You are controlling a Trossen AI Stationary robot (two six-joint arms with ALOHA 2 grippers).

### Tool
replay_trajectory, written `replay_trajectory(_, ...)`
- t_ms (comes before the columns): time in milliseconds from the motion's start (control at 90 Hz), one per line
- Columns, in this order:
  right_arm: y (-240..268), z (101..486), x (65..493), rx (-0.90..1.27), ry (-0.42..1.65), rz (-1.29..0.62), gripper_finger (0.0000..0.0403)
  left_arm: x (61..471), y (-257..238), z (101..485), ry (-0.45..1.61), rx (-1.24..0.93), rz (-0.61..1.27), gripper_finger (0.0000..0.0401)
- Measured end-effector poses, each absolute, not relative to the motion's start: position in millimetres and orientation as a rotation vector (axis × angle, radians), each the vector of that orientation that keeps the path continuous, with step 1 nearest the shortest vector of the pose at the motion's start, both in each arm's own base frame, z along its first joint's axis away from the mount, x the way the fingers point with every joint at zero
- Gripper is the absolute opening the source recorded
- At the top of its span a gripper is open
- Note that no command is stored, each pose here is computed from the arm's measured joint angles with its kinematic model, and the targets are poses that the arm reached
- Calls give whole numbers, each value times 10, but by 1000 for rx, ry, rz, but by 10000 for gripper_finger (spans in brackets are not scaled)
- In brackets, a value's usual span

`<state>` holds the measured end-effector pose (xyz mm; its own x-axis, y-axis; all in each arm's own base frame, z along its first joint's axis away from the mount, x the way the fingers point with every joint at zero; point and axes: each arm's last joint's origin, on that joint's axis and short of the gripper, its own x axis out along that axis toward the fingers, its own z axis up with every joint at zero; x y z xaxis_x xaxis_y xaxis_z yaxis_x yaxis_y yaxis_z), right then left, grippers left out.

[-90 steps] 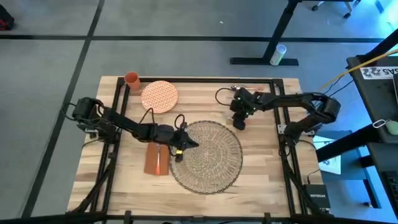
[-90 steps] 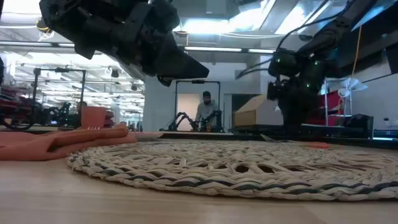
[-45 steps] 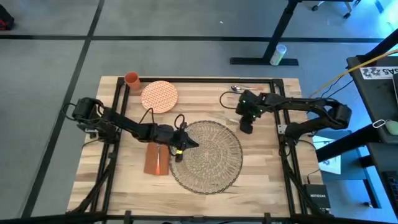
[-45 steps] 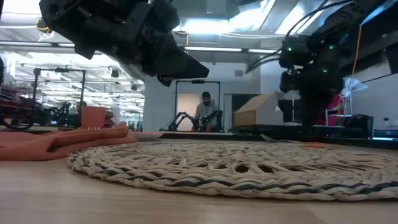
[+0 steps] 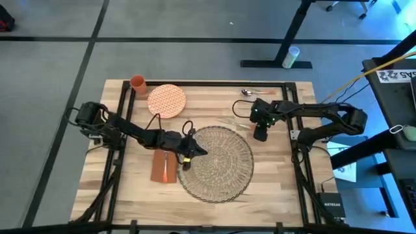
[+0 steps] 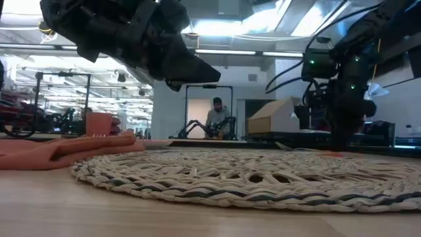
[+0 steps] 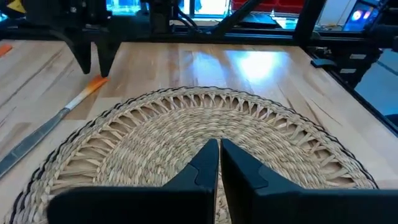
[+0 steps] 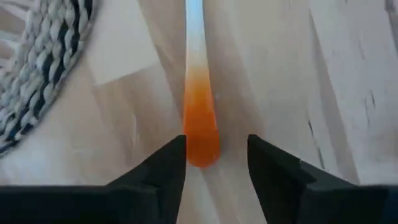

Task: Set table place
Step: Put the orange table knife to the right of the brown table mat

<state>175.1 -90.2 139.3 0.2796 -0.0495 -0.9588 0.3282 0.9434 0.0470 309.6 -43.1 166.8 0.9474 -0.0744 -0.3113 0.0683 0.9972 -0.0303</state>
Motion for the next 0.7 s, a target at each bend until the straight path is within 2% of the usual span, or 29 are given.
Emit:
replay_trajectory(378,-855,1213,1668,311,1216,-281,148,3096,-429,1668,318,-19,-72,0)
replay_trajectory(478,-850,1202,1659,323,1219,-287,110,3096,-429,1669,317,-19,-72,0)
replay_trajectory(611,-864,1211,1682,302,1195,-281,22,3096,-429,1669,317,-19,-72,0)
replay_trajectory(700,-864,1211,1687,297,1188,-278,9,3095,-429,1667,319,-19,-72,0)
